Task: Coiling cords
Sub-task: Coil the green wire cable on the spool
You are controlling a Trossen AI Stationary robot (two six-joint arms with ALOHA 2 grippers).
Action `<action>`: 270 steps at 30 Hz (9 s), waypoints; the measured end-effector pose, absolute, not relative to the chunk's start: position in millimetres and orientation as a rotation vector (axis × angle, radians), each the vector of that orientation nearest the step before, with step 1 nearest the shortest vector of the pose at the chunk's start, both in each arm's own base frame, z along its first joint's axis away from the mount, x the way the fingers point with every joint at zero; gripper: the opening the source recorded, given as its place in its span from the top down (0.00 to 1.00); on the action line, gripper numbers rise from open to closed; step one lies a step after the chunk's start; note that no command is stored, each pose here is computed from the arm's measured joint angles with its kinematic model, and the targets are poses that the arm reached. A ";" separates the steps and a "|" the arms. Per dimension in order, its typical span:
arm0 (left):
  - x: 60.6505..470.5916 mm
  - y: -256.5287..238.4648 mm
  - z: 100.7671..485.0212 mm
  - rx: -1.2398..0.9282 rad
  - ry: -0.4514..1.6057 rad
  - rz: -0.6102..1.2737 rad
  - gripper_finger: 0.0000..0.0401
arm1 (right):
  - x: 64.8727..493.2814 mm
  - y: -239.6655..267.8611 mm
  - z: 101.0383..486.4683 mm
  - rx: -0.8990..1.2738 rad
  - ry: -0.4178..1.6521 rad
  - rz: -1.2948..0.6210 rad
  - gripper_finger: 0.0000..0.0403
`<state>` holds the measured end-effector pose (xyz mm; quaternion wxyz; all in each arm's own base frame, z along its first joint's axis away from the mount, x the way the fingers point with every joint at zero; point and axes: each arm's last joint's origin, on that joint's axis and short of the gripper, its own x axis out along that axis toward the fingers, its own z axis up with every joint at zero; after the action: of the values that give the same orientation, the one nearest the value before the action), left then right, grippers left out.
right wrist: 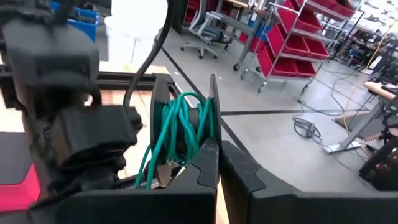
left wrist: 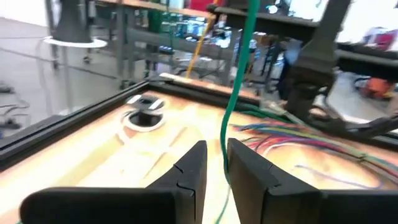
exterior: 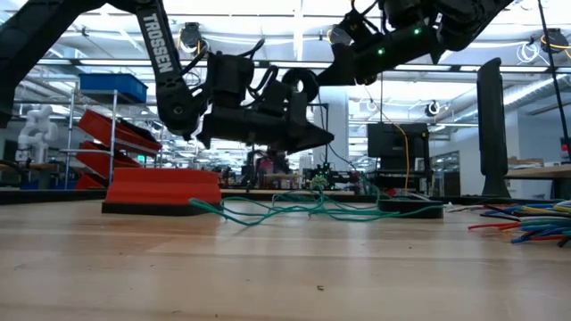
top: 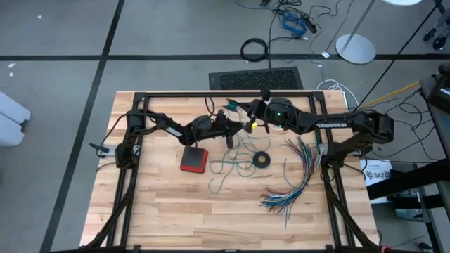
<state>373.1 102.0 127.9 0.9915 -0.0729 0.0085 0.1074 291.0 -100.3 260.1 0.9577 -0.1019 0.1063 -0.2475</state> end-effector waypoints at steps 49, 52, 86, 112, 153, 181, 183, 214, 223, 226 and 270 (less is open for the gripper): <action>355.3 132.0 117.2 -0.172 0.085 0.096 0.83 | 264.4 -34.3 268.9 -0.271 0.226 -0.192 1.00; 354.3 132.7 114.4 -0.184 0.115 0.063 0.83 | 260.9 -30.5 275.0 -0.272 0.198 -0.184 1.00; 383.7 94.0 141.5 -0.005 -0.016 -0.270 0.83 | 219.4 -22.6 313.0 -0.238 0.079 -0.184 1.00; 396.2 89.4 145.4 -0.005 0.027 -0.193 0.64 | 217.8 -20.4 315.7 -0.250 0.062 -0.173 1.00; 394.1 136.0 150.1 -0.050 0.082 -0.059 1.00 | 217.7 -17.7 308.2 -0.195 0.133 -0.142 1.00; 358.3 184.9 170.1 -0.103 0.261 0.048 1.00 | 208.0 -26.5 283.8 -0.386 0.466 -0.418 1.00; 355.9 188.4 168.7 -0.113 0.275 0.058 1.00 | 208.7 -25.8 284.5 -0.379 0.453 -0.393 1.00; 373.6 190.3 195.3 -0.230 0.301 -0.102 1.00 | 218.8 -37.1 244.7 -0.667 0.863 -0.567 1.00; 384.1 177.5 204.4 -0.221 0.277 -0.164 1.00 | 235.5 -40.1 236.6 -0.714 0.857 -0.633 1.00; 388.6 171.6 207.9 -0.215 0.270 -0.180 1.00 | 241.9 -41.2 235.4 -0.714 0.830 -0.667 1.00; 389.7 131.4 197.9 -0.095 0.020 0.040 0.97 | 270.4 -59.2 261.0 -0.215 0.227 -0.808 1.00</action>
<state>389.7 131.4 197.9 0.9986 -0.0474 0.0102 0.0199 270.4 -59.2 261.0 0.9075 -0.1044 0.1102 -0.3917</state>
